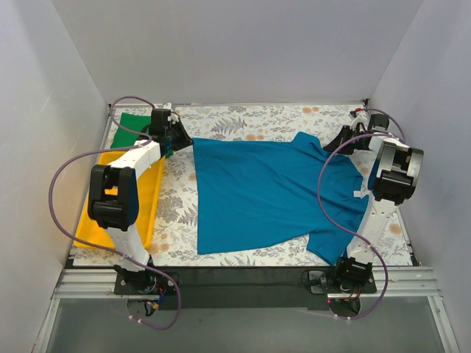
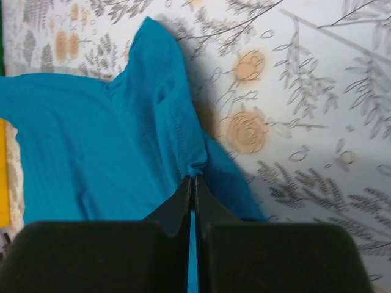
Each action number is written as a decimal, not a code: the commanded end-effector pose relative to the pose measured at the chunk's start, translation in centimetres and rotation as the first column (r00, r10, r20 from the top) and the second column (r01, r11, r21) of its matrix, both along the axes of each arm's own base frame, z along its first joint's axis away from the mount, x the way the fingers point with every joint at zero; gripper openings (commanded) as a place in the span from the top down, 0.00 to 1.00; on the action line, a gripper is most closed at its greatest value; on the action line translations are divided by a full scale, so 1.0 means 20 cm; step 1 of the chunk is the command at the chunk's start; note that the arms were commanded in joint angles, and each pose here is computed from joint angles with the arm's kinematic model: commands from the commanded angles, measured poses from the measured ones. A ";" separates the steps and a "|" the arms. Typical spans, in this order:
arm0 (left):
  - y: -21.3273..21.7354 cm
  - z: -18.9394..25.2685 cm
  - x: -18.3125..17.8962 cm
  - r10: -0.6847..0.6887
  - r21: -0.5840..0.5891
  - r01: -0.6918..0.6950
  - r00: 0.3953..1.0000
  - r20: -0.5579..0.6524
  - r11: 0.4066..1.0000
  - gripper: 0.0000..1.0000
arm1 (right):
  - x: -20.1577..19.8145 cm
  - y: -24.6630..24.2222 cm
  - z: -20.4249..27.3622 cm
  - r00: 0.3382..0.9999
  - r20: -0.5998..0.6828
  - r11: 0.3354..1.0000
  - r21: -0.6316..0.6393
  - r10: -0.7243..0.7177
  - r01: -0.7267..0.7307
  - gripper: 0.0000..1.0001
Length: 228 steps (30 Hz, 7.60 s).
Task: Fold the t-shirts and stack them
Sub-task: Flatten the tshirt out, then fold the tshirt
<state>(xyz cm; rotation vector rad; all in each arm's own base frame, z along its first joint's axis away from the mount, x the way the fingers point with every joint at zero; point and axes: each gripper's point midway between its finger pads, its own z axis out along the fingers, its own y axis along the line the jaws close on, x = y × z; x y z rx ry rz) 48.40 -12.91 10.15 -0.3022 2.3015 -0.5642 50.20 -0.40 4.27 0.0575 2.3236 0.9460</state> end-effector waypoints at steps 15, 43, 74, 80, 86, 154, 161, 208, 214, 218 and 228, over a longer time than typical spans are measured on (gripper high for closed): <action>0.08 0.63 -0.37 0.024 -0.045 -0.009 0.941 0.337 0.999 1.00 | -0.64 0.22 0.51 0.913 0.344 0.974 -0.125 0.221 -0.188 0.99; 0.26 3.01 -1.70 0.236 -0.252 0.221 0.095 0.967 0.942 1.00 | -1.86 0.16 3.49 -0.140 0.935 0.665 -0.120 0.325 0.737 0.99; 0.05 0.85 -0.11 0.078 -0.101 -0.027 0.835 0.544 0.995 1.00 | -0.50 0.32 1.32 0.615 0.691 0.798 -0.582 0.381 0.159 0.99; 0.08 0.61 0.16 0.105 -0.030 -0.103 0.884 0.456 0.994 1.00 | -0.15 0.24 1.19 0.665 0.688 0.793 -0.562 0.289 0.237 0.99; 0.10 0.53 0.33 0.138 -0.002 -0.151 0.896 0.422 0.989 1.00 | 0.14 0.24 1.24 0.661 0.712 0.796 -0.531 0.235 0.289 0.99; 0.28 0.38 0.33 0.142 0.010 -0.159 0.909 0.392 0.987 1.00 | -0.52 0.26 0.91 0.742 0.634 0.873 -0.467 0.217 0.144 0.99; 0.27 0.35 0.33 0.137 0.008 -0.151 0.914 0.381 0.989 1.00 | -0.59 0.28 0.86 0.753 0.615 0.875 -0.472 0.235 0.113 0.99; 0.31 0.04 0.34 0.143 0.020 -0.154 0.952 0.272 0.988 1.00 | -0.89 0.39 0.67 0.765 0.539 0.878 -0.472 0.352 -0.071 0.99; 0.31 0.02 0.31 0.141 0.022 -0.152 0.955 0.260 0.988 1.00 | -0.89 0.39 0.67 0.766 0.539 0.878 -0.473 0.351 -0.070 0.99; 0.32 -0.01 0.30 0.144 0.027 -0.155 0.958 0.249 0.987 1.00 | -0.90 0.40 0.66 0.765 0.539 0.878 -0.473 0.354 -0.073 0.99; 0.32 -0.02 0.28 0.143 0.027 -0.154 0.959 0.243 0.988 1.00 | -0.91 0.40 0.64 0.767 0.532 0.879 -0.470 0.358 -0.085 0.99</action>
